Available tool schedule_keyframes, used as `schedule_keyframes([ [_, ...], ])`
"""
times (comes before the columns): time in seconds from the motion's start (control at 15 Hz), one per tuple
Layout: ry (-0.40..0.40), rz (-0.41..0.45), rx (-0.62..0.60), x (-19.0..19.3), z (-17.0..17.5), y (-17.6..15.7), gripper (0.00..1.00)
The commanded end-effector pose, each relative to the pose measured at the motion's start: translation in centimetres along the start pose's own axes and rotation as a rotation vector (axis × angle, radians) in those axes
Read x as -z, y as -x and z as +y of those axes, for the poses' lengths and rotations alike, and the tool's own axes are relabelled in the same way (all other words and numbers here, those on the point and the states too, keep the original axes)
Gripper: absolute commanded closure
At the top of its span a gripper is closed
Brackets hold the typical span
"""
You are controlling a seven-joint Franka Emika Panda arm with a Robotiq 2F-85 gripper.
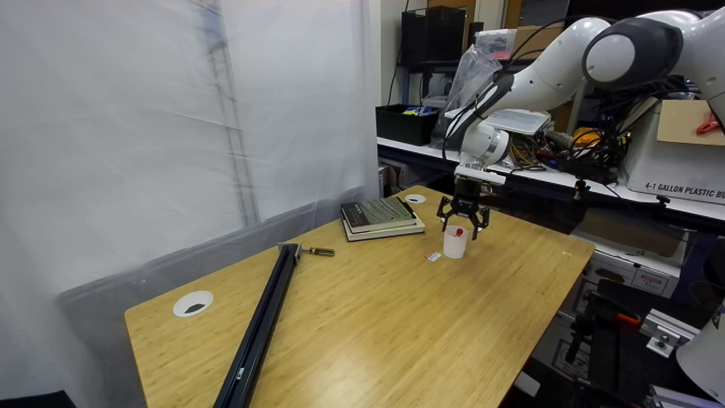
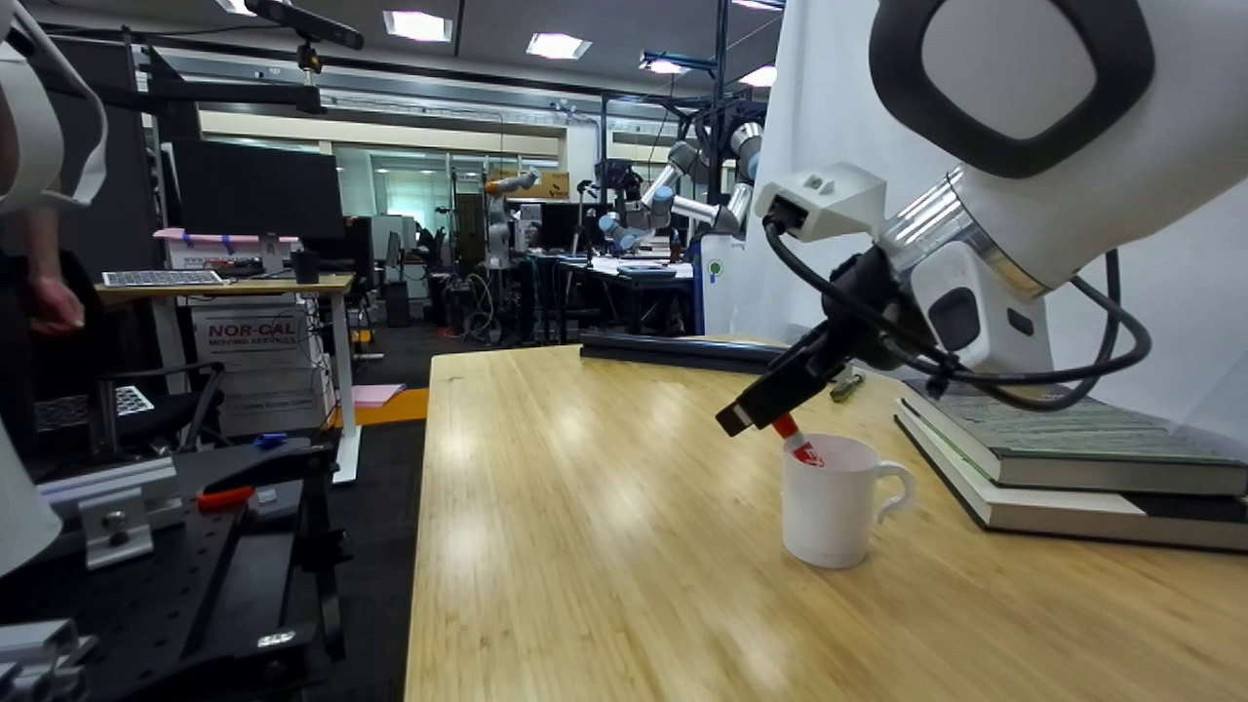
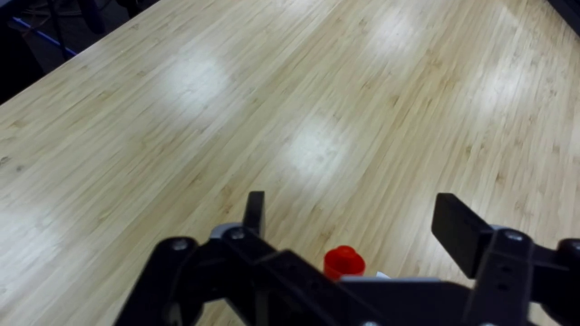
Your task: Move the mug to the right, put the marker on the desk, then put it back in the mug
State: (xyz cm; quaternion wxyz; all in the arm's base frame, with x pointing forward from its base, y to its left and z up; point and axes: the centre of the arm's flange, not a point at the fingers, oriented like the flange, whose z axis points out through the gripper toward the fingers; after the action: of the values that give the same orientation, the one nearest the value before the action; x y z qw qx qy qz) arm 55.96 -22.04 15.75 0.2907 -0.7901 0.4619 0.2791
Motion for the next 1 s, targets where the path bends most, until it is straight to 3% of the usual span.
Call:
schedule_keyframes([
  [0.0, 0.013, 0.003, 0.007, 0.54, -0.25, -0.30, 0.32],
  [0.6, 0.029, 0.011, 0.017, 0.31, -0.46, -0.21, 0.95],
  [0.93, 0.035, 0.011, 0.021, 0.04, -0.56, -0.12, 1.00],
])
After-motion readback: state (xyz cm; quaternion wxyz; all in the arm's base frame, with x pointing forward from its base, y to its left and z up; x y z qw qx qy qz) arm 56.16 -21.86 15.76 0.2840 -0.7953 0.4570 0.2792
